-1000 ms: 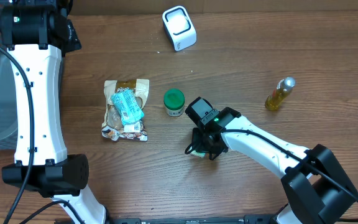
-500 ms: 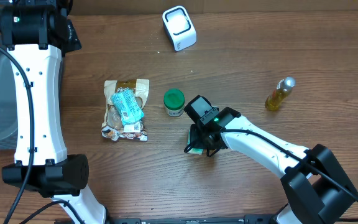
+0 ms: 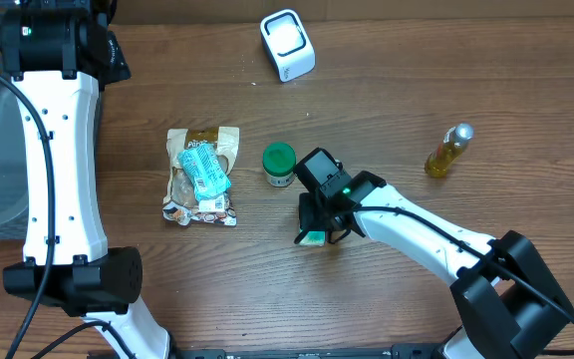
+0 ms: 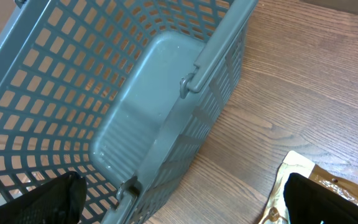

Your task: Scan the item barcode

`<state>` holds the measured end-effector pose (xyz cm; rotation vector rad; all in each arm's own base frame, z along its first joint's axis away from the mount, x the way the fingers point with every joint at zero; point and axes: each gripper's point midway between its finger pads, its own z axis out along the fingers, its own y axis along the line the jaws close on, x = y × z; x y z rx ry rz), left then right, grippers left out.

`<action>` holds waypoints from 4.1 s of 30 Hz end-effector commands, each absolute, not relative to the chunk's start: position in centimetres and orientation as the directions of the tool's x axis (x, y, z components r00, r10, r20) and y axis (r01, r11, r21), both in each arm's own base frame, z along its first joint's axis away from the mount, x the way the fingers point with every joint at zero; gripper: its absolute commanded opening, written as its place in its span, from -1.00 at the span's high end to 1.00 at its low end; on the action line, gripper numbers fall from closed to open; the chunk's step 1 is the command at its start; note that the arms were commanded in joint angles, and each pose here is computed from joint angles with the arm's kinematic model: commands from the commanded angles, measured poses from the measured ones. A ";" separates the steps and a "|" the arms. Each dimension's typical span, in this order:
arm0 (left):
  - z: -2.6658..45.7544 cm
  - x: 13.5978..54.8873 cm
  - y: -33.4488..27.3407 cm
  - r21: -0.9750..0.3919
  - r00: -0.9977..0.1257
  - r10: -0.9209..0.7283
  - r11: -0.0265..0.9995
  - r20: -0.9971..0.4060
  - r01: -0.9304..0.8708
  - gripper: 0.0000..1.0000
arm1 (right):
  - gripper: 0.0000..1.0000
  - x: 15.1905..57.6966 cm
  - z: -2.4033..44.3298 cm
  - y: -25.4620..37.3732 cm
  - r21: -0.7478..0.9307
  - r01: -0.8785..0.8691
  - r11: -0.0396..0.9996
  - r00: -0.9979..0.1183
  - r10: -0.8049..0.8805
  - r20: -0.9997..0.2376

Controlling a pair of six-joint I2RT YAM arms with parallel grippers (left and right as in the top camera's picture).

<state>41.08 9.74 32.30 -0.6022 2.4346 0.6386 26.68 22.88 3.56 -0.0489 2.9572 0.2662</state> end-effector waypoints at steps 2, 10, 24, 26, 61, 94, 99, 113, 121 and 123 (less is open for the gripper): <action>33.3 41.0 10.0 0.318 -0.742 -0.257 0.782 -0.620 -0.536 -0.99 | 0.66 27.7 6.3 23.8 0.178 -0.118 0.977 -0.978 -0.083 -0.193; 33.3 41.0 10.0 0.318 -0.742 -0.257 0.782 -0.620 -0.536 -0.99 | 0.47 26.6 6.8 25.3 0.168 -0.204 0.964 -0.965 -0.170 -0.198; 33.3 41.0 10.0 0.318 -0.742 -0.257 0.782 -0.620 -0.536 -0.99 | 0.23 25.3 2.0 25.4 -0.069 -0.206 0.976 -0.957 -0.216 -0.195; 33.3 41.0 10.0 0.318 -0.742 -0.257 0.782 -0.620 -0.536 -0.99 | 0.23 25.3 2.0 25.4 -0.068 -0.207 0.976 -0.957 -0.216 -0.196; 33.3 41.0 10.0 0.318 -0.742 -0.257 0.782 -0.620 -0.536 -0.99 | 0.14 26.4 4.7 24.8 -0.155 -0.245 0.957 -0.939 -0.274 -0.208; 33.3 41.0 10.0 0.318 -0.742 -0.257 0.782 -0.620 -0.536 -0.99 | 0.46 25.9 0.7 23.8 -0.177 -0.242 0.954 -0.946 -0.273 -0.177; 33.3 41.0 10.0 0.318 -0.742 -0.257 0.782 -0.620 -0.536 -0.99 | 0.31 25.9 0.7 23.8 -0.177 -0.242 0.954 -0.945 -0.273 -0.179; 33.3 41.0 10.0 0.318 -0.742 -0.257 0.782 -0.620 -0.536 -0.99 | 0.29 27.2 3.9 23.7 -0.230 -0.236 0.944 -0.941 -0.281 -0.188; 33.3 41.0 10.0 0.318 -0.742 -0.257 0.782 -0.620 -0.536 -0.99 | 0.31 26.5 2.8 24.3 -0.193 -0.248 0.949 -0.950 -0.278 -0.143; 33.3 41.0 10.0 0.318 -0.742 -0.257 0.782 -0.620 -0.536 -0.99 | 0.31 26.0 2.0 24.7 -0.168 -0.256 0.952 -0.955 -0.276 -0.112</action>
